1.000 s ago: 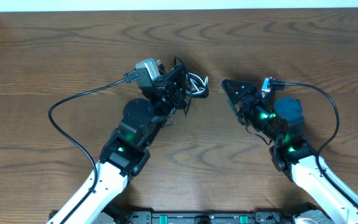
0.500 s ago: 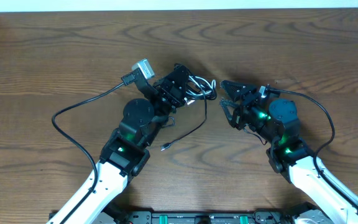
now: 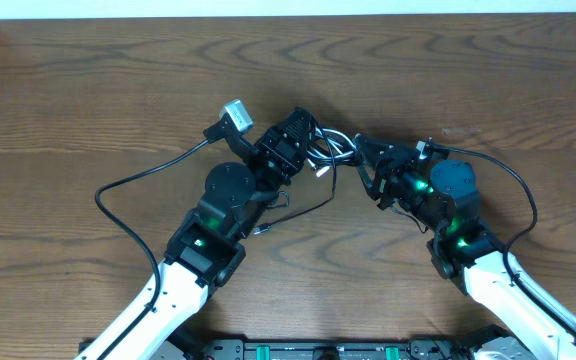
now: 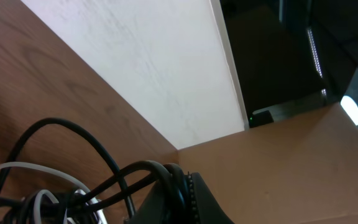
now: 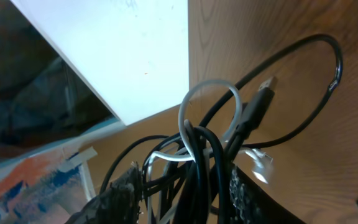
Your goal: Untangle cables
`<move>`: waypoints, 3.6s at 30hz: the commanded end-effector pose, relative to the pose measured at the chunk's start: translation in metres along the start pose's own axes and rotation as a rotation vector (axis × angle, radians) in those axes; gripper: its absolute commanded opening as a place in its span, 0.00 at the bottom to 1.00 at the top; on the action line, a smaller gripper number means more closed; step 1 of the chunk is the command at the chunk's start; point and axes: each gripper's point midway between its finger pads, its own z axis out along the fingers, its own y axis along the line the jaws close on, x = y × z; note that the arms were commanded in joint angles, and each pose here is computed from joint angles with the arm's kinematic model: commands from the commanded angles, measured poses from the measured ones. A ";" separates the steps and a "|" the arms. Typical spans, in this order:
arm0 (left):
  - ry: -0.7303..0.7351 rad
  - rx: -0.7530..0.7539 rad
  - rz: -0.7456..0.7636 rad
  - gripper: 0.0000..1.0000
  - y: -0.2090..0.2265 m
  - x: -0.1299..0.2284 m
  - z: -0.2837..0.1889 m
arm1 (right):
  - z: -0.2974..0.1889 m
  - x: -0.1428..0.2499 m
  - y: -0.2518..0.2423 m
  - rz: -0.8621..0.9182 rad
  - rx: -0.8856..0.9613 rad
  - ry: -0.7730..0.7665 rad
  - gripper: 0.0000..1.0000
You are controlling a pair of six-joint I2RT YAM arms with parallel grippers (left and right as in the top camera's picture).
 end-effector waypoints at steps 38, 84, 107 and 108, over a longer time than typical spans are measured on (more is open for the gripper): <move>0.609 0.001 0.784 0.91 0.057 0.106 -0.036 | -0.012 -0.059 0.006 -0.218 0.013 -0.208 0.01; 0.512 0.016 1.232 0.60 0.084 0.124 0.016 | -0.005 -0.022 0.026 -0.310 -0.081 -0.076 0.02; 0.506 0.021 1.232 0.45 0.087 0.126 0.021 | -0.005 -0.018 0.027 -0.313 -0.086 -0.057 0.02; 0.506 0.021 1.232 0.43 0.087 0.126 0.021 | -0.005 -0.018 0.027 -0.313 -0.086 -0.056 0.02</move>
